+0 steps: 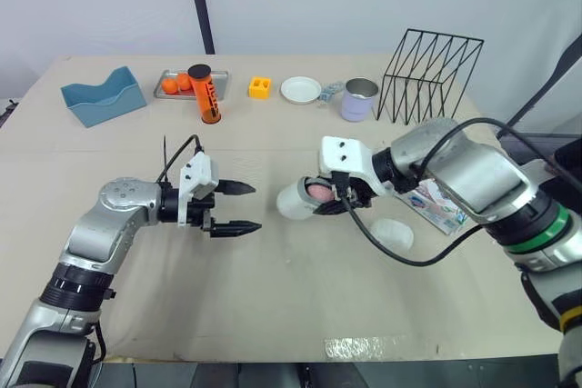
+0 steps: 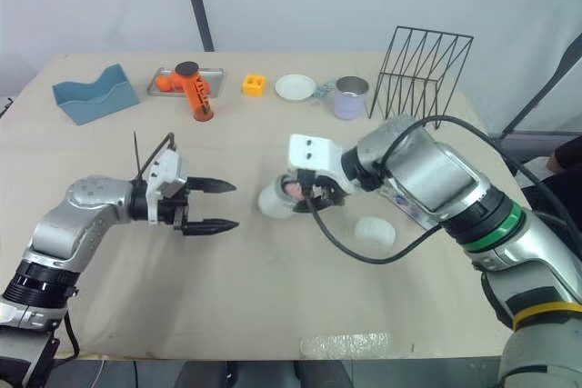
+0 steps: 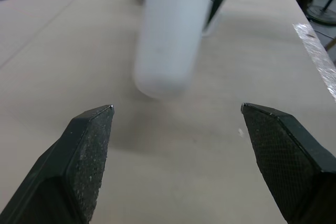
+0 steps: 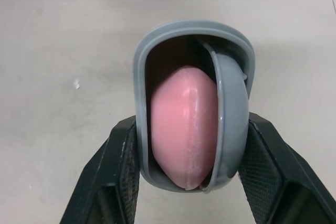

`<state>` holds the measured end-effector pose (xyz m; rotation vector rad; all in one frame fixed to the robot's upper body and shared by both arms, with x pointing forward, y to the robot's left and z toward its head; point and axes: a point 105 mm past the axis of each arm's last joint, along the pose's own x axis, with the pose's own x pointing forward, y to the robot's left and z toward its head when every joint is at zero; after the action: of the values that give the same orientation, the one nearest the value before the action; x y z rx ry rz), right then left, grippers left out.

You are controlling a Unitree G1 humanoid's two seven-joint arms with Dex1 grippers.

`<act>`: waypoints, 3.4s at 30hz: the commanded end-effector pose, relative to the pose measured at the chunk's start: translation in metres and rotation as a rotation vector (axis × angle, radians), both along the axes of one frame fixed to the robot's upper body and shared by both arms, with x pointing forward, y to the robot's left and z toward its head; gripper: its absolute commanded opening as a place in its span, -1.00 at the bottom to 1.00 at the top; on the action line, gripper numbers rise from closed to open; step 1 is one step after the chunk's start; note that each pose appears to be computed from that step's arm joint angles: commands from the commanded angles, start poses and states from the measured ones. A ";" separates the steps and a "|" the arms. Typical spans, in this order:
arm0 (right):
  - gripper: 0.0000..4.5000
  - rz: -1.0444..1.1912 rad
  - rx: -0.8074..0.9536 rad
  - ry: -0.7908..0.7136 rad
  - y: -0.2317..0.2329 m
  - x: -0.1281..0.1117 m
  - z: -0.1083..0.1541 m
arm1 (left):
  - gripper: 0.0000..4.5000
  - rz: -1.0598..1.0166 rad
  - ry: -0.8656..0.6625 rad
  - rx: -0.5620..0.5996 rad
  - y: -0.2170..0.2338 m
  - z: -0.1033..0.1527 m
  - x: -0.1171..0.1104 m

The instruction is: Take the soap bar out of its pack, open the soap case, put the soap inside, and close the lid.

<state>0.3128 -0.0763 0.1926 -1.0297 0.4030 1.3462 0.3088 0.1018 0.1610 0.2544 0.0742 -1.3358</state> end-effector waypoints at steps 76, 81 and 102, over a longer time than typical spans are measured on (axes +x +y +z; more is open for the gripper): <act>-0.09 0.121 -0.249 -0.116 0.026 0.011 0.004 | -0.13 0.068 -0.129 -0.003 -0.072 -0.014 -0.004; -0.09 0.122 -0.247 -0.117 0.027 0.011 0.005 | -0.13 0.065 -0.126 -0.005 -0.072 -0.014 -0.004; 0.12 0.125 -0.242 -0.111 0.028 0.011 0.005 | -0.13 0.019 -0.092 -0.015 -0.074 -0.013 -0.012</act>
<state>0.3242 -0.0554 0.1805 -1.3341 0.5155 1.3787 0.3073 0.0363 0.1393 0.3292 0.0249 -1.2397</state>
